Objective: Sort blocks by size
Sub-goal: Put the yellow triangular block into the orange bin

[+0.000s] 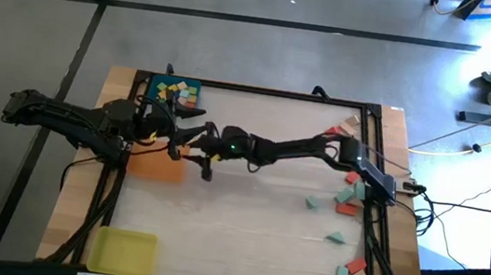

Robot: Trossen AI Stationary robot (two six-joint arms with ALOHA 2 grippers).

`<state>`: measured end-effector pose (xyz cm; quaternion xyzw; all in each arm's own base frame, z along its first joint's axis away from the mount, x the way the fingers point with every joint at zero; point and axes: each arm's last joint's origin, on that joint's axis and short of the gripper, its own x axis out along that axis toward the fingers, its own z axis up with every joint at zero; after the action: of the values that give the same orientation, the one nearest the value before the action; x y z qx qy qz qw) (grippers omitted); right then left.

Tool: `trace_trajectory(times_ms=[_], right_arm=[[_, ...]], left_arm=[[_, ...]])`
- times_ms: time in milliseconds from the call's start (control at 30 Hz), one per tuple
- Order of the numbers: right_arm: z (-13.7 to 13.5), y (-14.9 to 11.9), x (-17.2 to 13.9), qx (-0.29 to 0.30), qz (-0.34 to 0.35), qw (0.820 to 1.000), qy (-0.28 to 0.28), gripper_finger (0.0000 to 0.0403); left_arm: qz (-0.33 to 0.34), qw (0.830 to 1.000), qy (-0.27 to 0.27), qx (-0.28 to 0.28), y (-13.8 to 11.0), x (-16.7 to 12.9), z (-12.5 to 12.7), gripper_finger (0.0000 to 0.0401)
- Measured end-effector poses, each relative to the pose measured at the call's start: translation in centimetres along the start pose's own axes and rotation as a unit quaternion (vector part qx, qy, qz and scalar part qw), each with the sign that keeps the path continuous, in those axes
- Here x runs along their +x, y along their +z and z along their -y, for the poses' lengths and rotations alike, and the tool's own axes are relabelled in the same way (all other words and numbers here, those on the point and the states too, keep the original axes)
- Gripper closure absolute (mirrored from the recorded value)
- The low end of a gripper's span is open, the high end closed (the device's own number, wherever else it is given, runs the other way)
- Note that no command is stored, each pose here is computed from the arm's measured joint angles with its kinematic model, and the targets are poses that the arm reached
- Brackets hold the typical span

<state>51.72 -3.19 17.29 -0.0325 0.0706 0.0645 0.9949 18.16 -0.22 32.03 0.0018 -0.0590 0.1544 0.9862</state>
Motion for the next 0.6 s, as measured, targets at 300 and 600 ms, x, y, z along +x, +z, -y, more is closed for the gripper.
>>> trace_trajectory(times_ms=[300, 600], right_arm=[[0.6, -0.8, 3.8, 0.006, -0.010, 1.000, 0.025, 0.0253], [0.6, -1.1, 4.0, 0.023, -0.033, 0.999, 0.019, 0.0202]], left_arm=[[-0.005, 1.000, -0.002, 0.002, -0.1, 0.0, 0.0, 0.0196], [-0.005, 1.000, 0.000, 0.003, -0.1, 0.0, 0.0, 0.0196]])
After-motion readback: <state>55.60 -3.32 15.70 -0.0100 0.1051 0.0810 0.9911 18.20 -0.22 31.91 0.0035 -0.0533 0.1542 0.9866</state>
